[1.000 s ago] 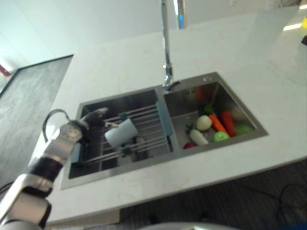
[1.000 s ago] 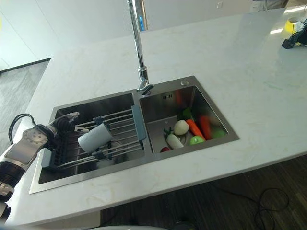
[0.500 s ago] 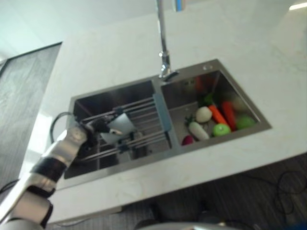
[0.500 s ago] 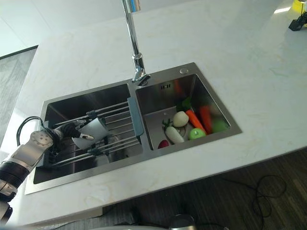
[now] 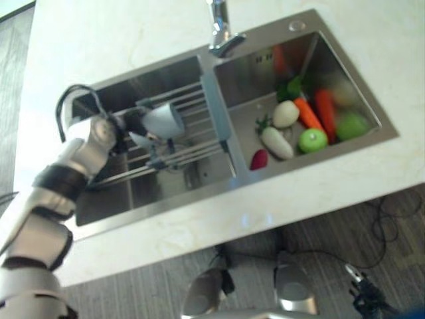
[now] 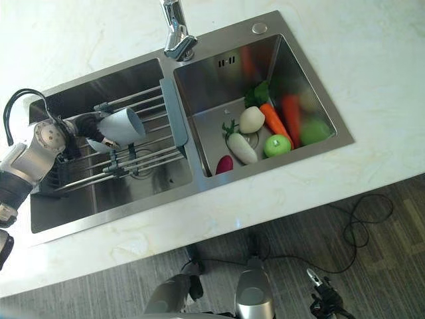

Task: Place the dishes in the dishwasher.

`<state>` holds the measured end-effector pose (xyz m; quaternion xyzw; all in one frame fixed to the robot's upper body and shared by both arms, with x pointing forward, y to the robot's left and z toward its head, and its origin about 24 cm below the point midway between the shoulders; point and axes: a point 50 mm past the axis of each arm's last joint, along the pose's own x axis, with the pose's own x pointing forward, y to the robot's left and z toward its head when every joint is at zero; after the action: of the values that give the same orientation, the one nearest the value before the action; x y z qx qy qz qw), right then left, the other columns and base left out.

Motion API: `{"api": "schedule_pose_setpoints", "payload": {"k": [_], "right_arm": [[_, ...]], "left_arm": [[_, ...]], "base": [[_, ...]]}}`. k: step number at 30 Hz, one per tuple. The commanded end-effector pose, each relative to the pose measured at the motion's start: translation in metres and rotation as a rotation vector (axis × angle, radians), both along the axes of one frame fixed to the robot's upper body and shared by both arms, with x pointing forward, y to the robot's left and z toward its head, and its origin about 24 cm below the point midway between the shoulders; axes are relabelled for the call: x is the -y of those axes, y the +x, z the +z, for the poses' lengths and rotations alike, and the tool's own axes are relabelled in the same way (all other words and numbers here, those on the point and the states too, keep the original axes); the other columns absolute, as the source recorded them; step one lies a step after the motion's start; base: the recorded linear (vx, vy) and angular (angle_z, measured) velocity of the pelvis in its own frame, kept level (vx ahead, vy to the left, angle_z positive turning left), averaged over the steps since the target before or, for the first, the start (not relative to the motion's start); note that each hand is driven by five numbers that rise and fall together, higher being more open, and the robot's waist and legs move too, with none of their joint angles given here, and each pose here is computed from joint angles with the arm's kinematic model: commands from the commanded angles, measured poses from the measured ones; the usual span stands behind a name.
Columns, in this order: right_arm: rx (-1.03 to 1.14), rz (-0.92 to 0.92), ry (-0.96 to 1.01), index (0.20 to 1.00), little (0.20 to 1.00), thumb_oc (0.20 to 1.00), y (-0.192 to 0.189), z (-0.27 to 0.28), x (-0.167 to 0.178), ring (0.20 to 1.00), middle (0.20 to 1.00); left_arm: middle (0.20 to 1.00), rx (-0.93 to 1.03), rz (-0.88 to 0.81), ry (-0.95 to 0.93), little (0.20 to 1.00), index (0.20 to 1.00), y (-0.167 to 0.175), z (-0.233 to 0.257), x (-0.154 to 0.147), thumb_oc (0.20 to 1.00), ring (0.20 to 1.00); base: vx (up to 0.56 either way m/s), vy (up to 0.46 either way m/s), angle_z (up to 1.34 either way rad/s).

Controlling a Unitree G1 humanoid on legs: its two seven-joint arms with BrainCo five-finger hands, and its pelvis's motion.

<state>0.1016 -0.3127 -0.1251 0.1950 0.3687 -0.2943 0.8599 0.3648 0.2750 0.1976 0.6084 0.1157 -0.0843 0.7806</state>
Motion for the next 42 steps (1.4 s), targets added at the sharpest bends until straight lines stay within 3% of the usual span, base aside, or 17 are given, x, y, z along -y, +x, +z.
{"api": "schedule_pose_setpoints", "payload": {"k": [1, 4, 6, 9, 15, 25, 28, 33, 42], "right_arm": [[0.021, -0.011, -0.007, 1.000, 1.000, 1.000, -0.004, -0.001, -0.003, 1.000, 1.000], [0.018, -0.016, -0.001, 1.000, 1.000, 1.000, -0.006, -0.003, -0.006, 1.000, 1.000], [0.003, -0.015, 0.003, 1.000, 1.000, 1.000, -0.011, -0.007, -0.013, 1.000, 1.000], [-0.022, -0.036, 0.007, 1.000, 1.000, 1.000, -0.022, -0.011, -0.015, 1.000, 1.000], [-0.080, -0.061, 0.011, 1.000, 1.000, 1.000, -0.037, -0.017, -0.022, 1.000, 1.000], [-0.164, -0.079, 0.009, 1.000, 1.000, 1.000, -0.066, -0.024, -0.028, 1.000, 1.000], [-0.172, -0.048, 0.015, 1.000, 1.000, 1.000, -0.065, -0.026, -0.035, 1.000, 1.000], [-0.182, 0.047, 0.023, 1.000, 1.000, 1.000, -0.054, -0.029, -0.049, 1.000, 1.000], [-0.231, 0.261, -0.013, 1.000, 1.000, 1.000, -0.039, -0.031, -0.057, 1.000, 1.000]], "left_arm": [[0.200, -0.152, 0.073, 0.068, 0.200, 0.200, -0.010, -0.052, -0.020, 0.200, 0.200], [0.200, -0.011, 0.012, 0.058, 0.200, 0.200, -0.006, -0.035, -0.012, 0.200, 0.200], [0.200, 0.296, 0.001, 0.015, 0.200, 0.200, -0.005, 0.013, -0.014, 0.200, 0.200], [0.200, 0.515, -0.051, 0.035, 0.200, 0.200, -0.012, 0.051, -0.013, 0.200, 0.200], [0.200, 0.653, -0.099, -0.039, 0.200, 0.200, -0.031, 0.069, -0.007, 0.200, 0.200], [0.200, 0.968, -0.099, -0.097, 0.200, 0.200, -0.077, 0.108, -0.024, 0.200, 0.200], [0.200, 1.065, -0.106, -0.188, 0.200, 0.200, -0.096, 0.100, -0.030, 0.200, 0.200], [0.200, 1.233, -0.119, -0.514, 0.200, 0.200, -0.129, 0.052, -0.021, 0.200, 0.200], [0.200, 1.257, -0.004, -0.631, 0.200, 0.200, -0.144, 0.023, -0.030, 0.200, 0.200]], "base": [[-0.04, -0.007, -0.01], [-0.03, -0.008, 0.00], [0.00, 0.000, 0.00], [0.01, -0.002, 0.07], [0.05, -0.003, 0.06], [0.09, -0.023, 0.12], [0.04, -0.066, 0.08], [0.01, -0.132, 0.29], [-0.11, -0.123, 0.71]]}}
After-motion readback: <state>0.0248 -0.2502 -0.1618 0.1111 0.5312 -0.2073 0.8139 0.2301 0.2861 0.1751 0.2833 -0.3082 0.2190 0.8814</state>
